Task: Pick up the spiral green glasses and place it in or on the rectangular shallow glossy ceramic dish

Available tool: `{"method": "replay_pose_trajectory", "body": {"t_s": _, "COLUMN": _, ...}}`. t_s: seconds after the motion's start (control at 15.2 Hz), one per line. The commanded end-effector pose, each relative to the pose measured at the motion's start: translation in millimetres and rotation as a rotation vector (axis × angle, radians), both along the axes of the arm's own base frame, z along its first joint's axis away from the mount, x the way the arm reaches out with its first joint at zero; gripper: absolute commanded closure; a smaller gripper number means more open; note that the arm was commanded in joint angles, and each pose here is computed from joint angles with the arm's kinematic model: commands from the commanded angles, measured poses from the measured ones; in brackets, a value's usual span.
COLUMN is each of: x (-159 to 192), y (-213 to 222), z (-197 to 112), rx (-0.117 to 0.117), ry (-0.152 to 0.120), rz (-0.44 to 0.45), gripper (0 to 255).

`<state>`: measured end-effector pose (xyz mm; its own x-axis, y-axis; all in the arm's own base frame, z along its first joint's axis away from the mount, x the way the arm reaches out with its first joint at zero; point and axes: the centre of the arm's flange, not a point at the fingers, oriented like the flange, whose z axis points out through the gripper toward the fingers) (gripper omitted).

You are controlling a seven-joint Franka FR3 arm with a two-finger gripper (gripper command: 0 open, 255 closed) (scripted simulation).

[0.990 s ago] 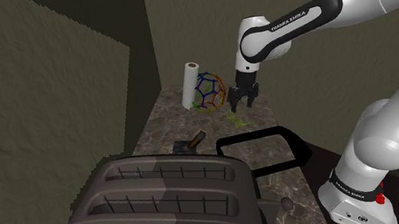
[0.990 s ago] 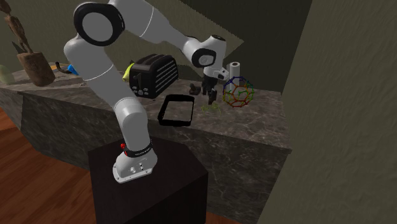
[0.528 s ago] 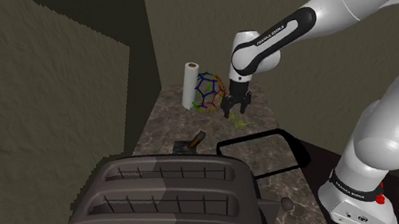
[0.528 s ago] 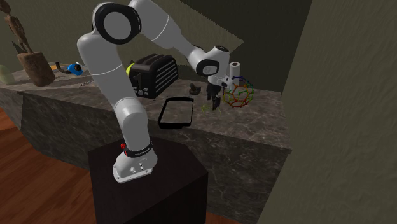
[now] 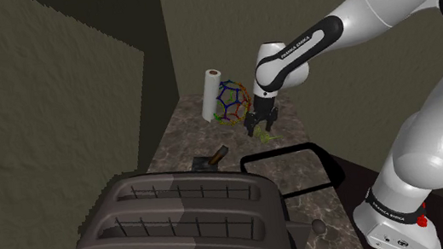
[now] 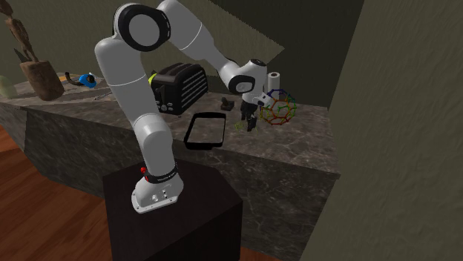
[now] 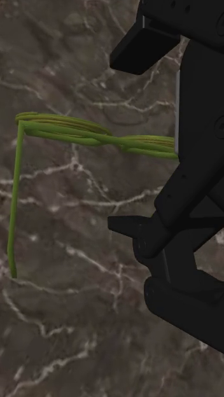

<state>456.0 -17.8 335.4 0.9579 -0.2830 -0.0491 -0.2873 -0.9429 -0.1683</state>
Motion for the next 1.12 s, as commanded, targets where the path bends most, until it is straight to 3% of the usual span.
{"method": "replay_pose_trajectory", "body": {"t_s": 0.0, "x": 0, "y": 0, "z": 0, "rx": 0.0, "ry": 0.0, "rz": 0.0, "gripper": 0}}
{"method": "replay_pose_trajectory", "body": {"t_s": 0.13, "x": 0, "y": 0, "z": 0, "rx": 0.0, "ry": 0.0, "rz": 0.0, "gripper": 0}}
{"method": "replay_pose_trajectory", "body": {"t_s": 0.2, "x": 0, "y": 0, "z": 0, "rx": 0.0, "ry": 0.0, "rz": 0.0, "gripper": 255}}
{"method": "replay_pose_trajectory", "body": {"t_s": 0.79, "x": 0, "y": 0, "z": 0, "rx": 0.0, "ry": 0.0, "rz": 0.0, "gripper": 255}}
{"method": "replay_pose_trajectory", "body": {"t_s": 1.06, "x": 0, "y": 0, "z": 21, "rx": 0.0, "ry": 0.0, "rz": 0.0, "gripper": 255}}
